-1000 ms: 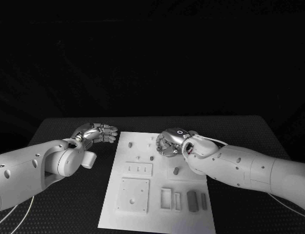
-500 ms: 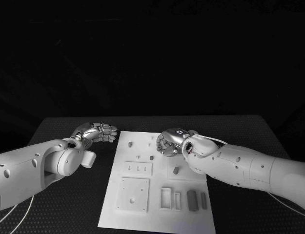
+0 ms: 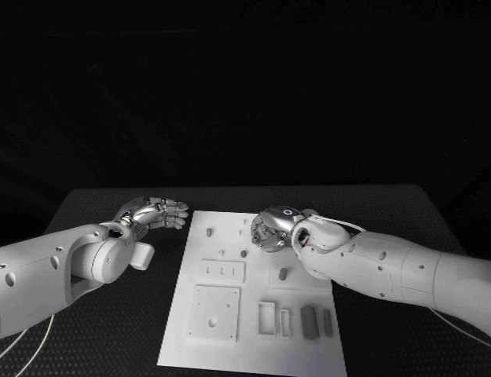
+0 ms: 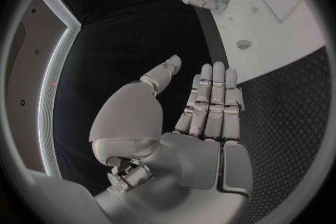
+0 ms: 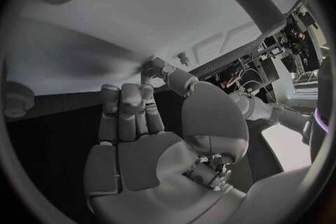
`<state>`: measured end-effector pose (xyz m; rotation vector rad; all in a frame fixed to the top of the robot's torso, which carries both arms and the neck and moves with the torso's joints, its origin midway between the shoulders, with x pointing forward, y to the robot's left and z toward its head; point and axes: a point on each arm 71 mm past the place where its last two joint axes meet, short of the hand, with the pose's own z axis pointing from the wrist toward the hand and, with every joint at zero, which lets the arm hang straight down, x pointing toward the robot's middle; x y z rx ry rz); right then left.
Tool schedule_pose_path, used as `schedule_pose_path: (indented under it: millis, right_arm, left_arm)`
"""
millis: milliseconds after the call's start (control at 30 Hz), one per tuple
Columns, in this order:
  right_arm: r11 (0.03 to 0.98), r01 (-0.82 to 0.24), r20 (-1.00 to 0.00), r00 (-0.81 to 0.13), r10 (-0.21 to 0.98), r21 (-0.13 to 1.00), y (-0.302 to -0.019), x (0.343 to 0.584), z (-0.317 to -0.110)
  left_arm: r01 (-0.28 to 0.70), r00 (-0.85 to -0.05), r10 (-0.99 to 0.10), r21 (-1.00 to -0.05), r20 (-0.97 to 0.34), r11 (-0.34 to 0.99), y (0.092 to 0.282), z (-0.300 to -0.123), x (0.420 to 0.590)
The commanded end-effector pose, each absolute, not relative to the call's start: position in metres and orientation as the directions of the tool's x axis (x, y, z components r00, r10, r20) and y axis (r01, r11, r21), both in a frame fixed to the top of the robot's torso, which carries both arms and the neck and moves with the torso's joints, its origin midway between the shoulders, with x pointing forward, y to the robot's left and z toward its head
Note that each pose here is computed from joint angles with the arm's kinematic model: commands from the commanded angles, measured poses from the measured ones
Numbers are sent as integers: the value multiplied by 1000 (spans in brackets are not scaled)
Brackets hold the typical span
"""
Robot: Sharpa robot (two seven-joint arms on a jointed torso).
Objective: Assemble the parts on the task board
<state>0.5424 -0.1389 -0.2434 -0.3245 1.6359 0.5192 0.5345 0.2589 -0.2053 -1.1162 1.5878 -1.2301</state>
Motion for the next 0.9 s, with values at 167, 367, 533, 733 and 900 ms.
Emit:
schedule_pose_path:
  millis: [167, 367, 533, 733, 900]
  right_arm:
    - [859, -493, -990, -87, 110, 138, -140, 541, -241]
    - [861, -490, -989, -22, 144, 136, -140, 541, -234]
    - [861, -498, -989, 40, 140, 102, -138, 546, -223]
    - [863, -499, -990, 70, 126, 74, -136, 551, -219]
    - [865, -499, -989, 98, 114, 50, -134, 555, -218]
  left_arm:
    - [-146, -285, -955, -981, -82, 128, 257, -204, 534]
    - [-146, -283, -956, -981, -83, 129, 258, -204, 535]
    - [-144, -281, -956, -981, -85, 130, 258, -204, 535]
    - [-143, -280, -956, -981, -86, 130, 257, -204, 536]
    - [-142, -281, -956, -981, -86, 130, 256, -204, 536]
